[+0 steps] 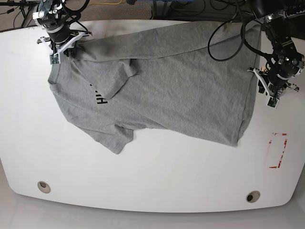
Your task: Fold the T-shirt properly
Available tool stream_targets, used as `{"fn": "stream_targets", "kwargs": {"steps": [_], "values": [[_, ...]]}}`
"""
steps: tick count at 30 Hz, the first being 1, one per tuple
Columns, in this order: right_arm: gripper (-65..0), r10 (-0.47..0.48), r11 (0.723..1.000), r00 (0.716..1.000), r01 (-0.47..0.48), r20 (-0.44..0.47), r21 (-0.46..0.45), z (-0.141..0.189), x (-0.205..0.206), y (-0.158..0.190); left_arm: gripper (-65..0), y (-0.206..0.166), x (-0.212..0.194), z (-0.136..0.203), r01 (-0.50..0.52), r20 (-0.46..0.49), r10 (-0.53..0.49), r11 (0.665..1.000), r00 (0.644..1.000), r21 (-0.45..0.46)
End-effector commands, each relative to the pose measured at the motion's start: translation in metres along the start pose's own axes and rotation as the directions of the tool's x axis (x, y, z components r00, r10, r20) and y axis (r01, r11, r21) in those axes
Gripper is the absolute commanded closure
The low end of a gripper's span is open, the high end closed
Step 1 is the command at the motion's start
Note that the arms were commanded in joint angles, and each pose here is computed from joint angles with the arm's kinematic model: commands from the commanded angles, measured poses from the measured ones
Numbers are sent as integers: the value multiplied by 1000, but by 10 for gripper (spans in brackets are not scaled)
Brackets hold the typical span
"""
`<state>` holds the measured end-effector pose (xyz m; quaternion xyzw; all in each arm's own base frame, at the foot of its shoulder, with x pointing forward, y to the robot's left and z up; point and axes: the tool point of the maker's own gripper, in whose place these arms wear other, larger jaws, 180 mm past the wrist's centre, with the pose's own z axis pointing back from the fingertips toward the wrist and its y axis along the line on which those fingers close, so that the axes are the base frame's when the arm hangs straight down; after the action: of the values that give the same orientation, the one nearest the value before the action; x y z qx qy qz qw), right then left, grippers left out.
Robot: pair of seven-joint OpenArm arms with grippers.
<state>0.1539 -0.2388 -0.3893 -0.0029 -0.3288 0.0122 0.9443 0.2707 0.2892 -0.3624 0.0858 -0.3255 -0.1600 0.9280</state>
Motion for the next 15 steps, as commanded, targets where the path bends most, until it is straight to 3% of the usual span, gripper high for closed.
{"fn": "stream_targets", "kwargs": {"steps": [1, 15], "values": [[-48, 12, 1000, 1000, -12, 16, -3, 6, 2, -1, -131, 5, 13, 4, 17, 38, -17, 1000, 999, 12], [-59, 16, 1000, 998, -16, -56, -4, 17, -26, -2, -132, -3, 6, -2, 26, 15, -26, 1000, 1000, -17]]}}
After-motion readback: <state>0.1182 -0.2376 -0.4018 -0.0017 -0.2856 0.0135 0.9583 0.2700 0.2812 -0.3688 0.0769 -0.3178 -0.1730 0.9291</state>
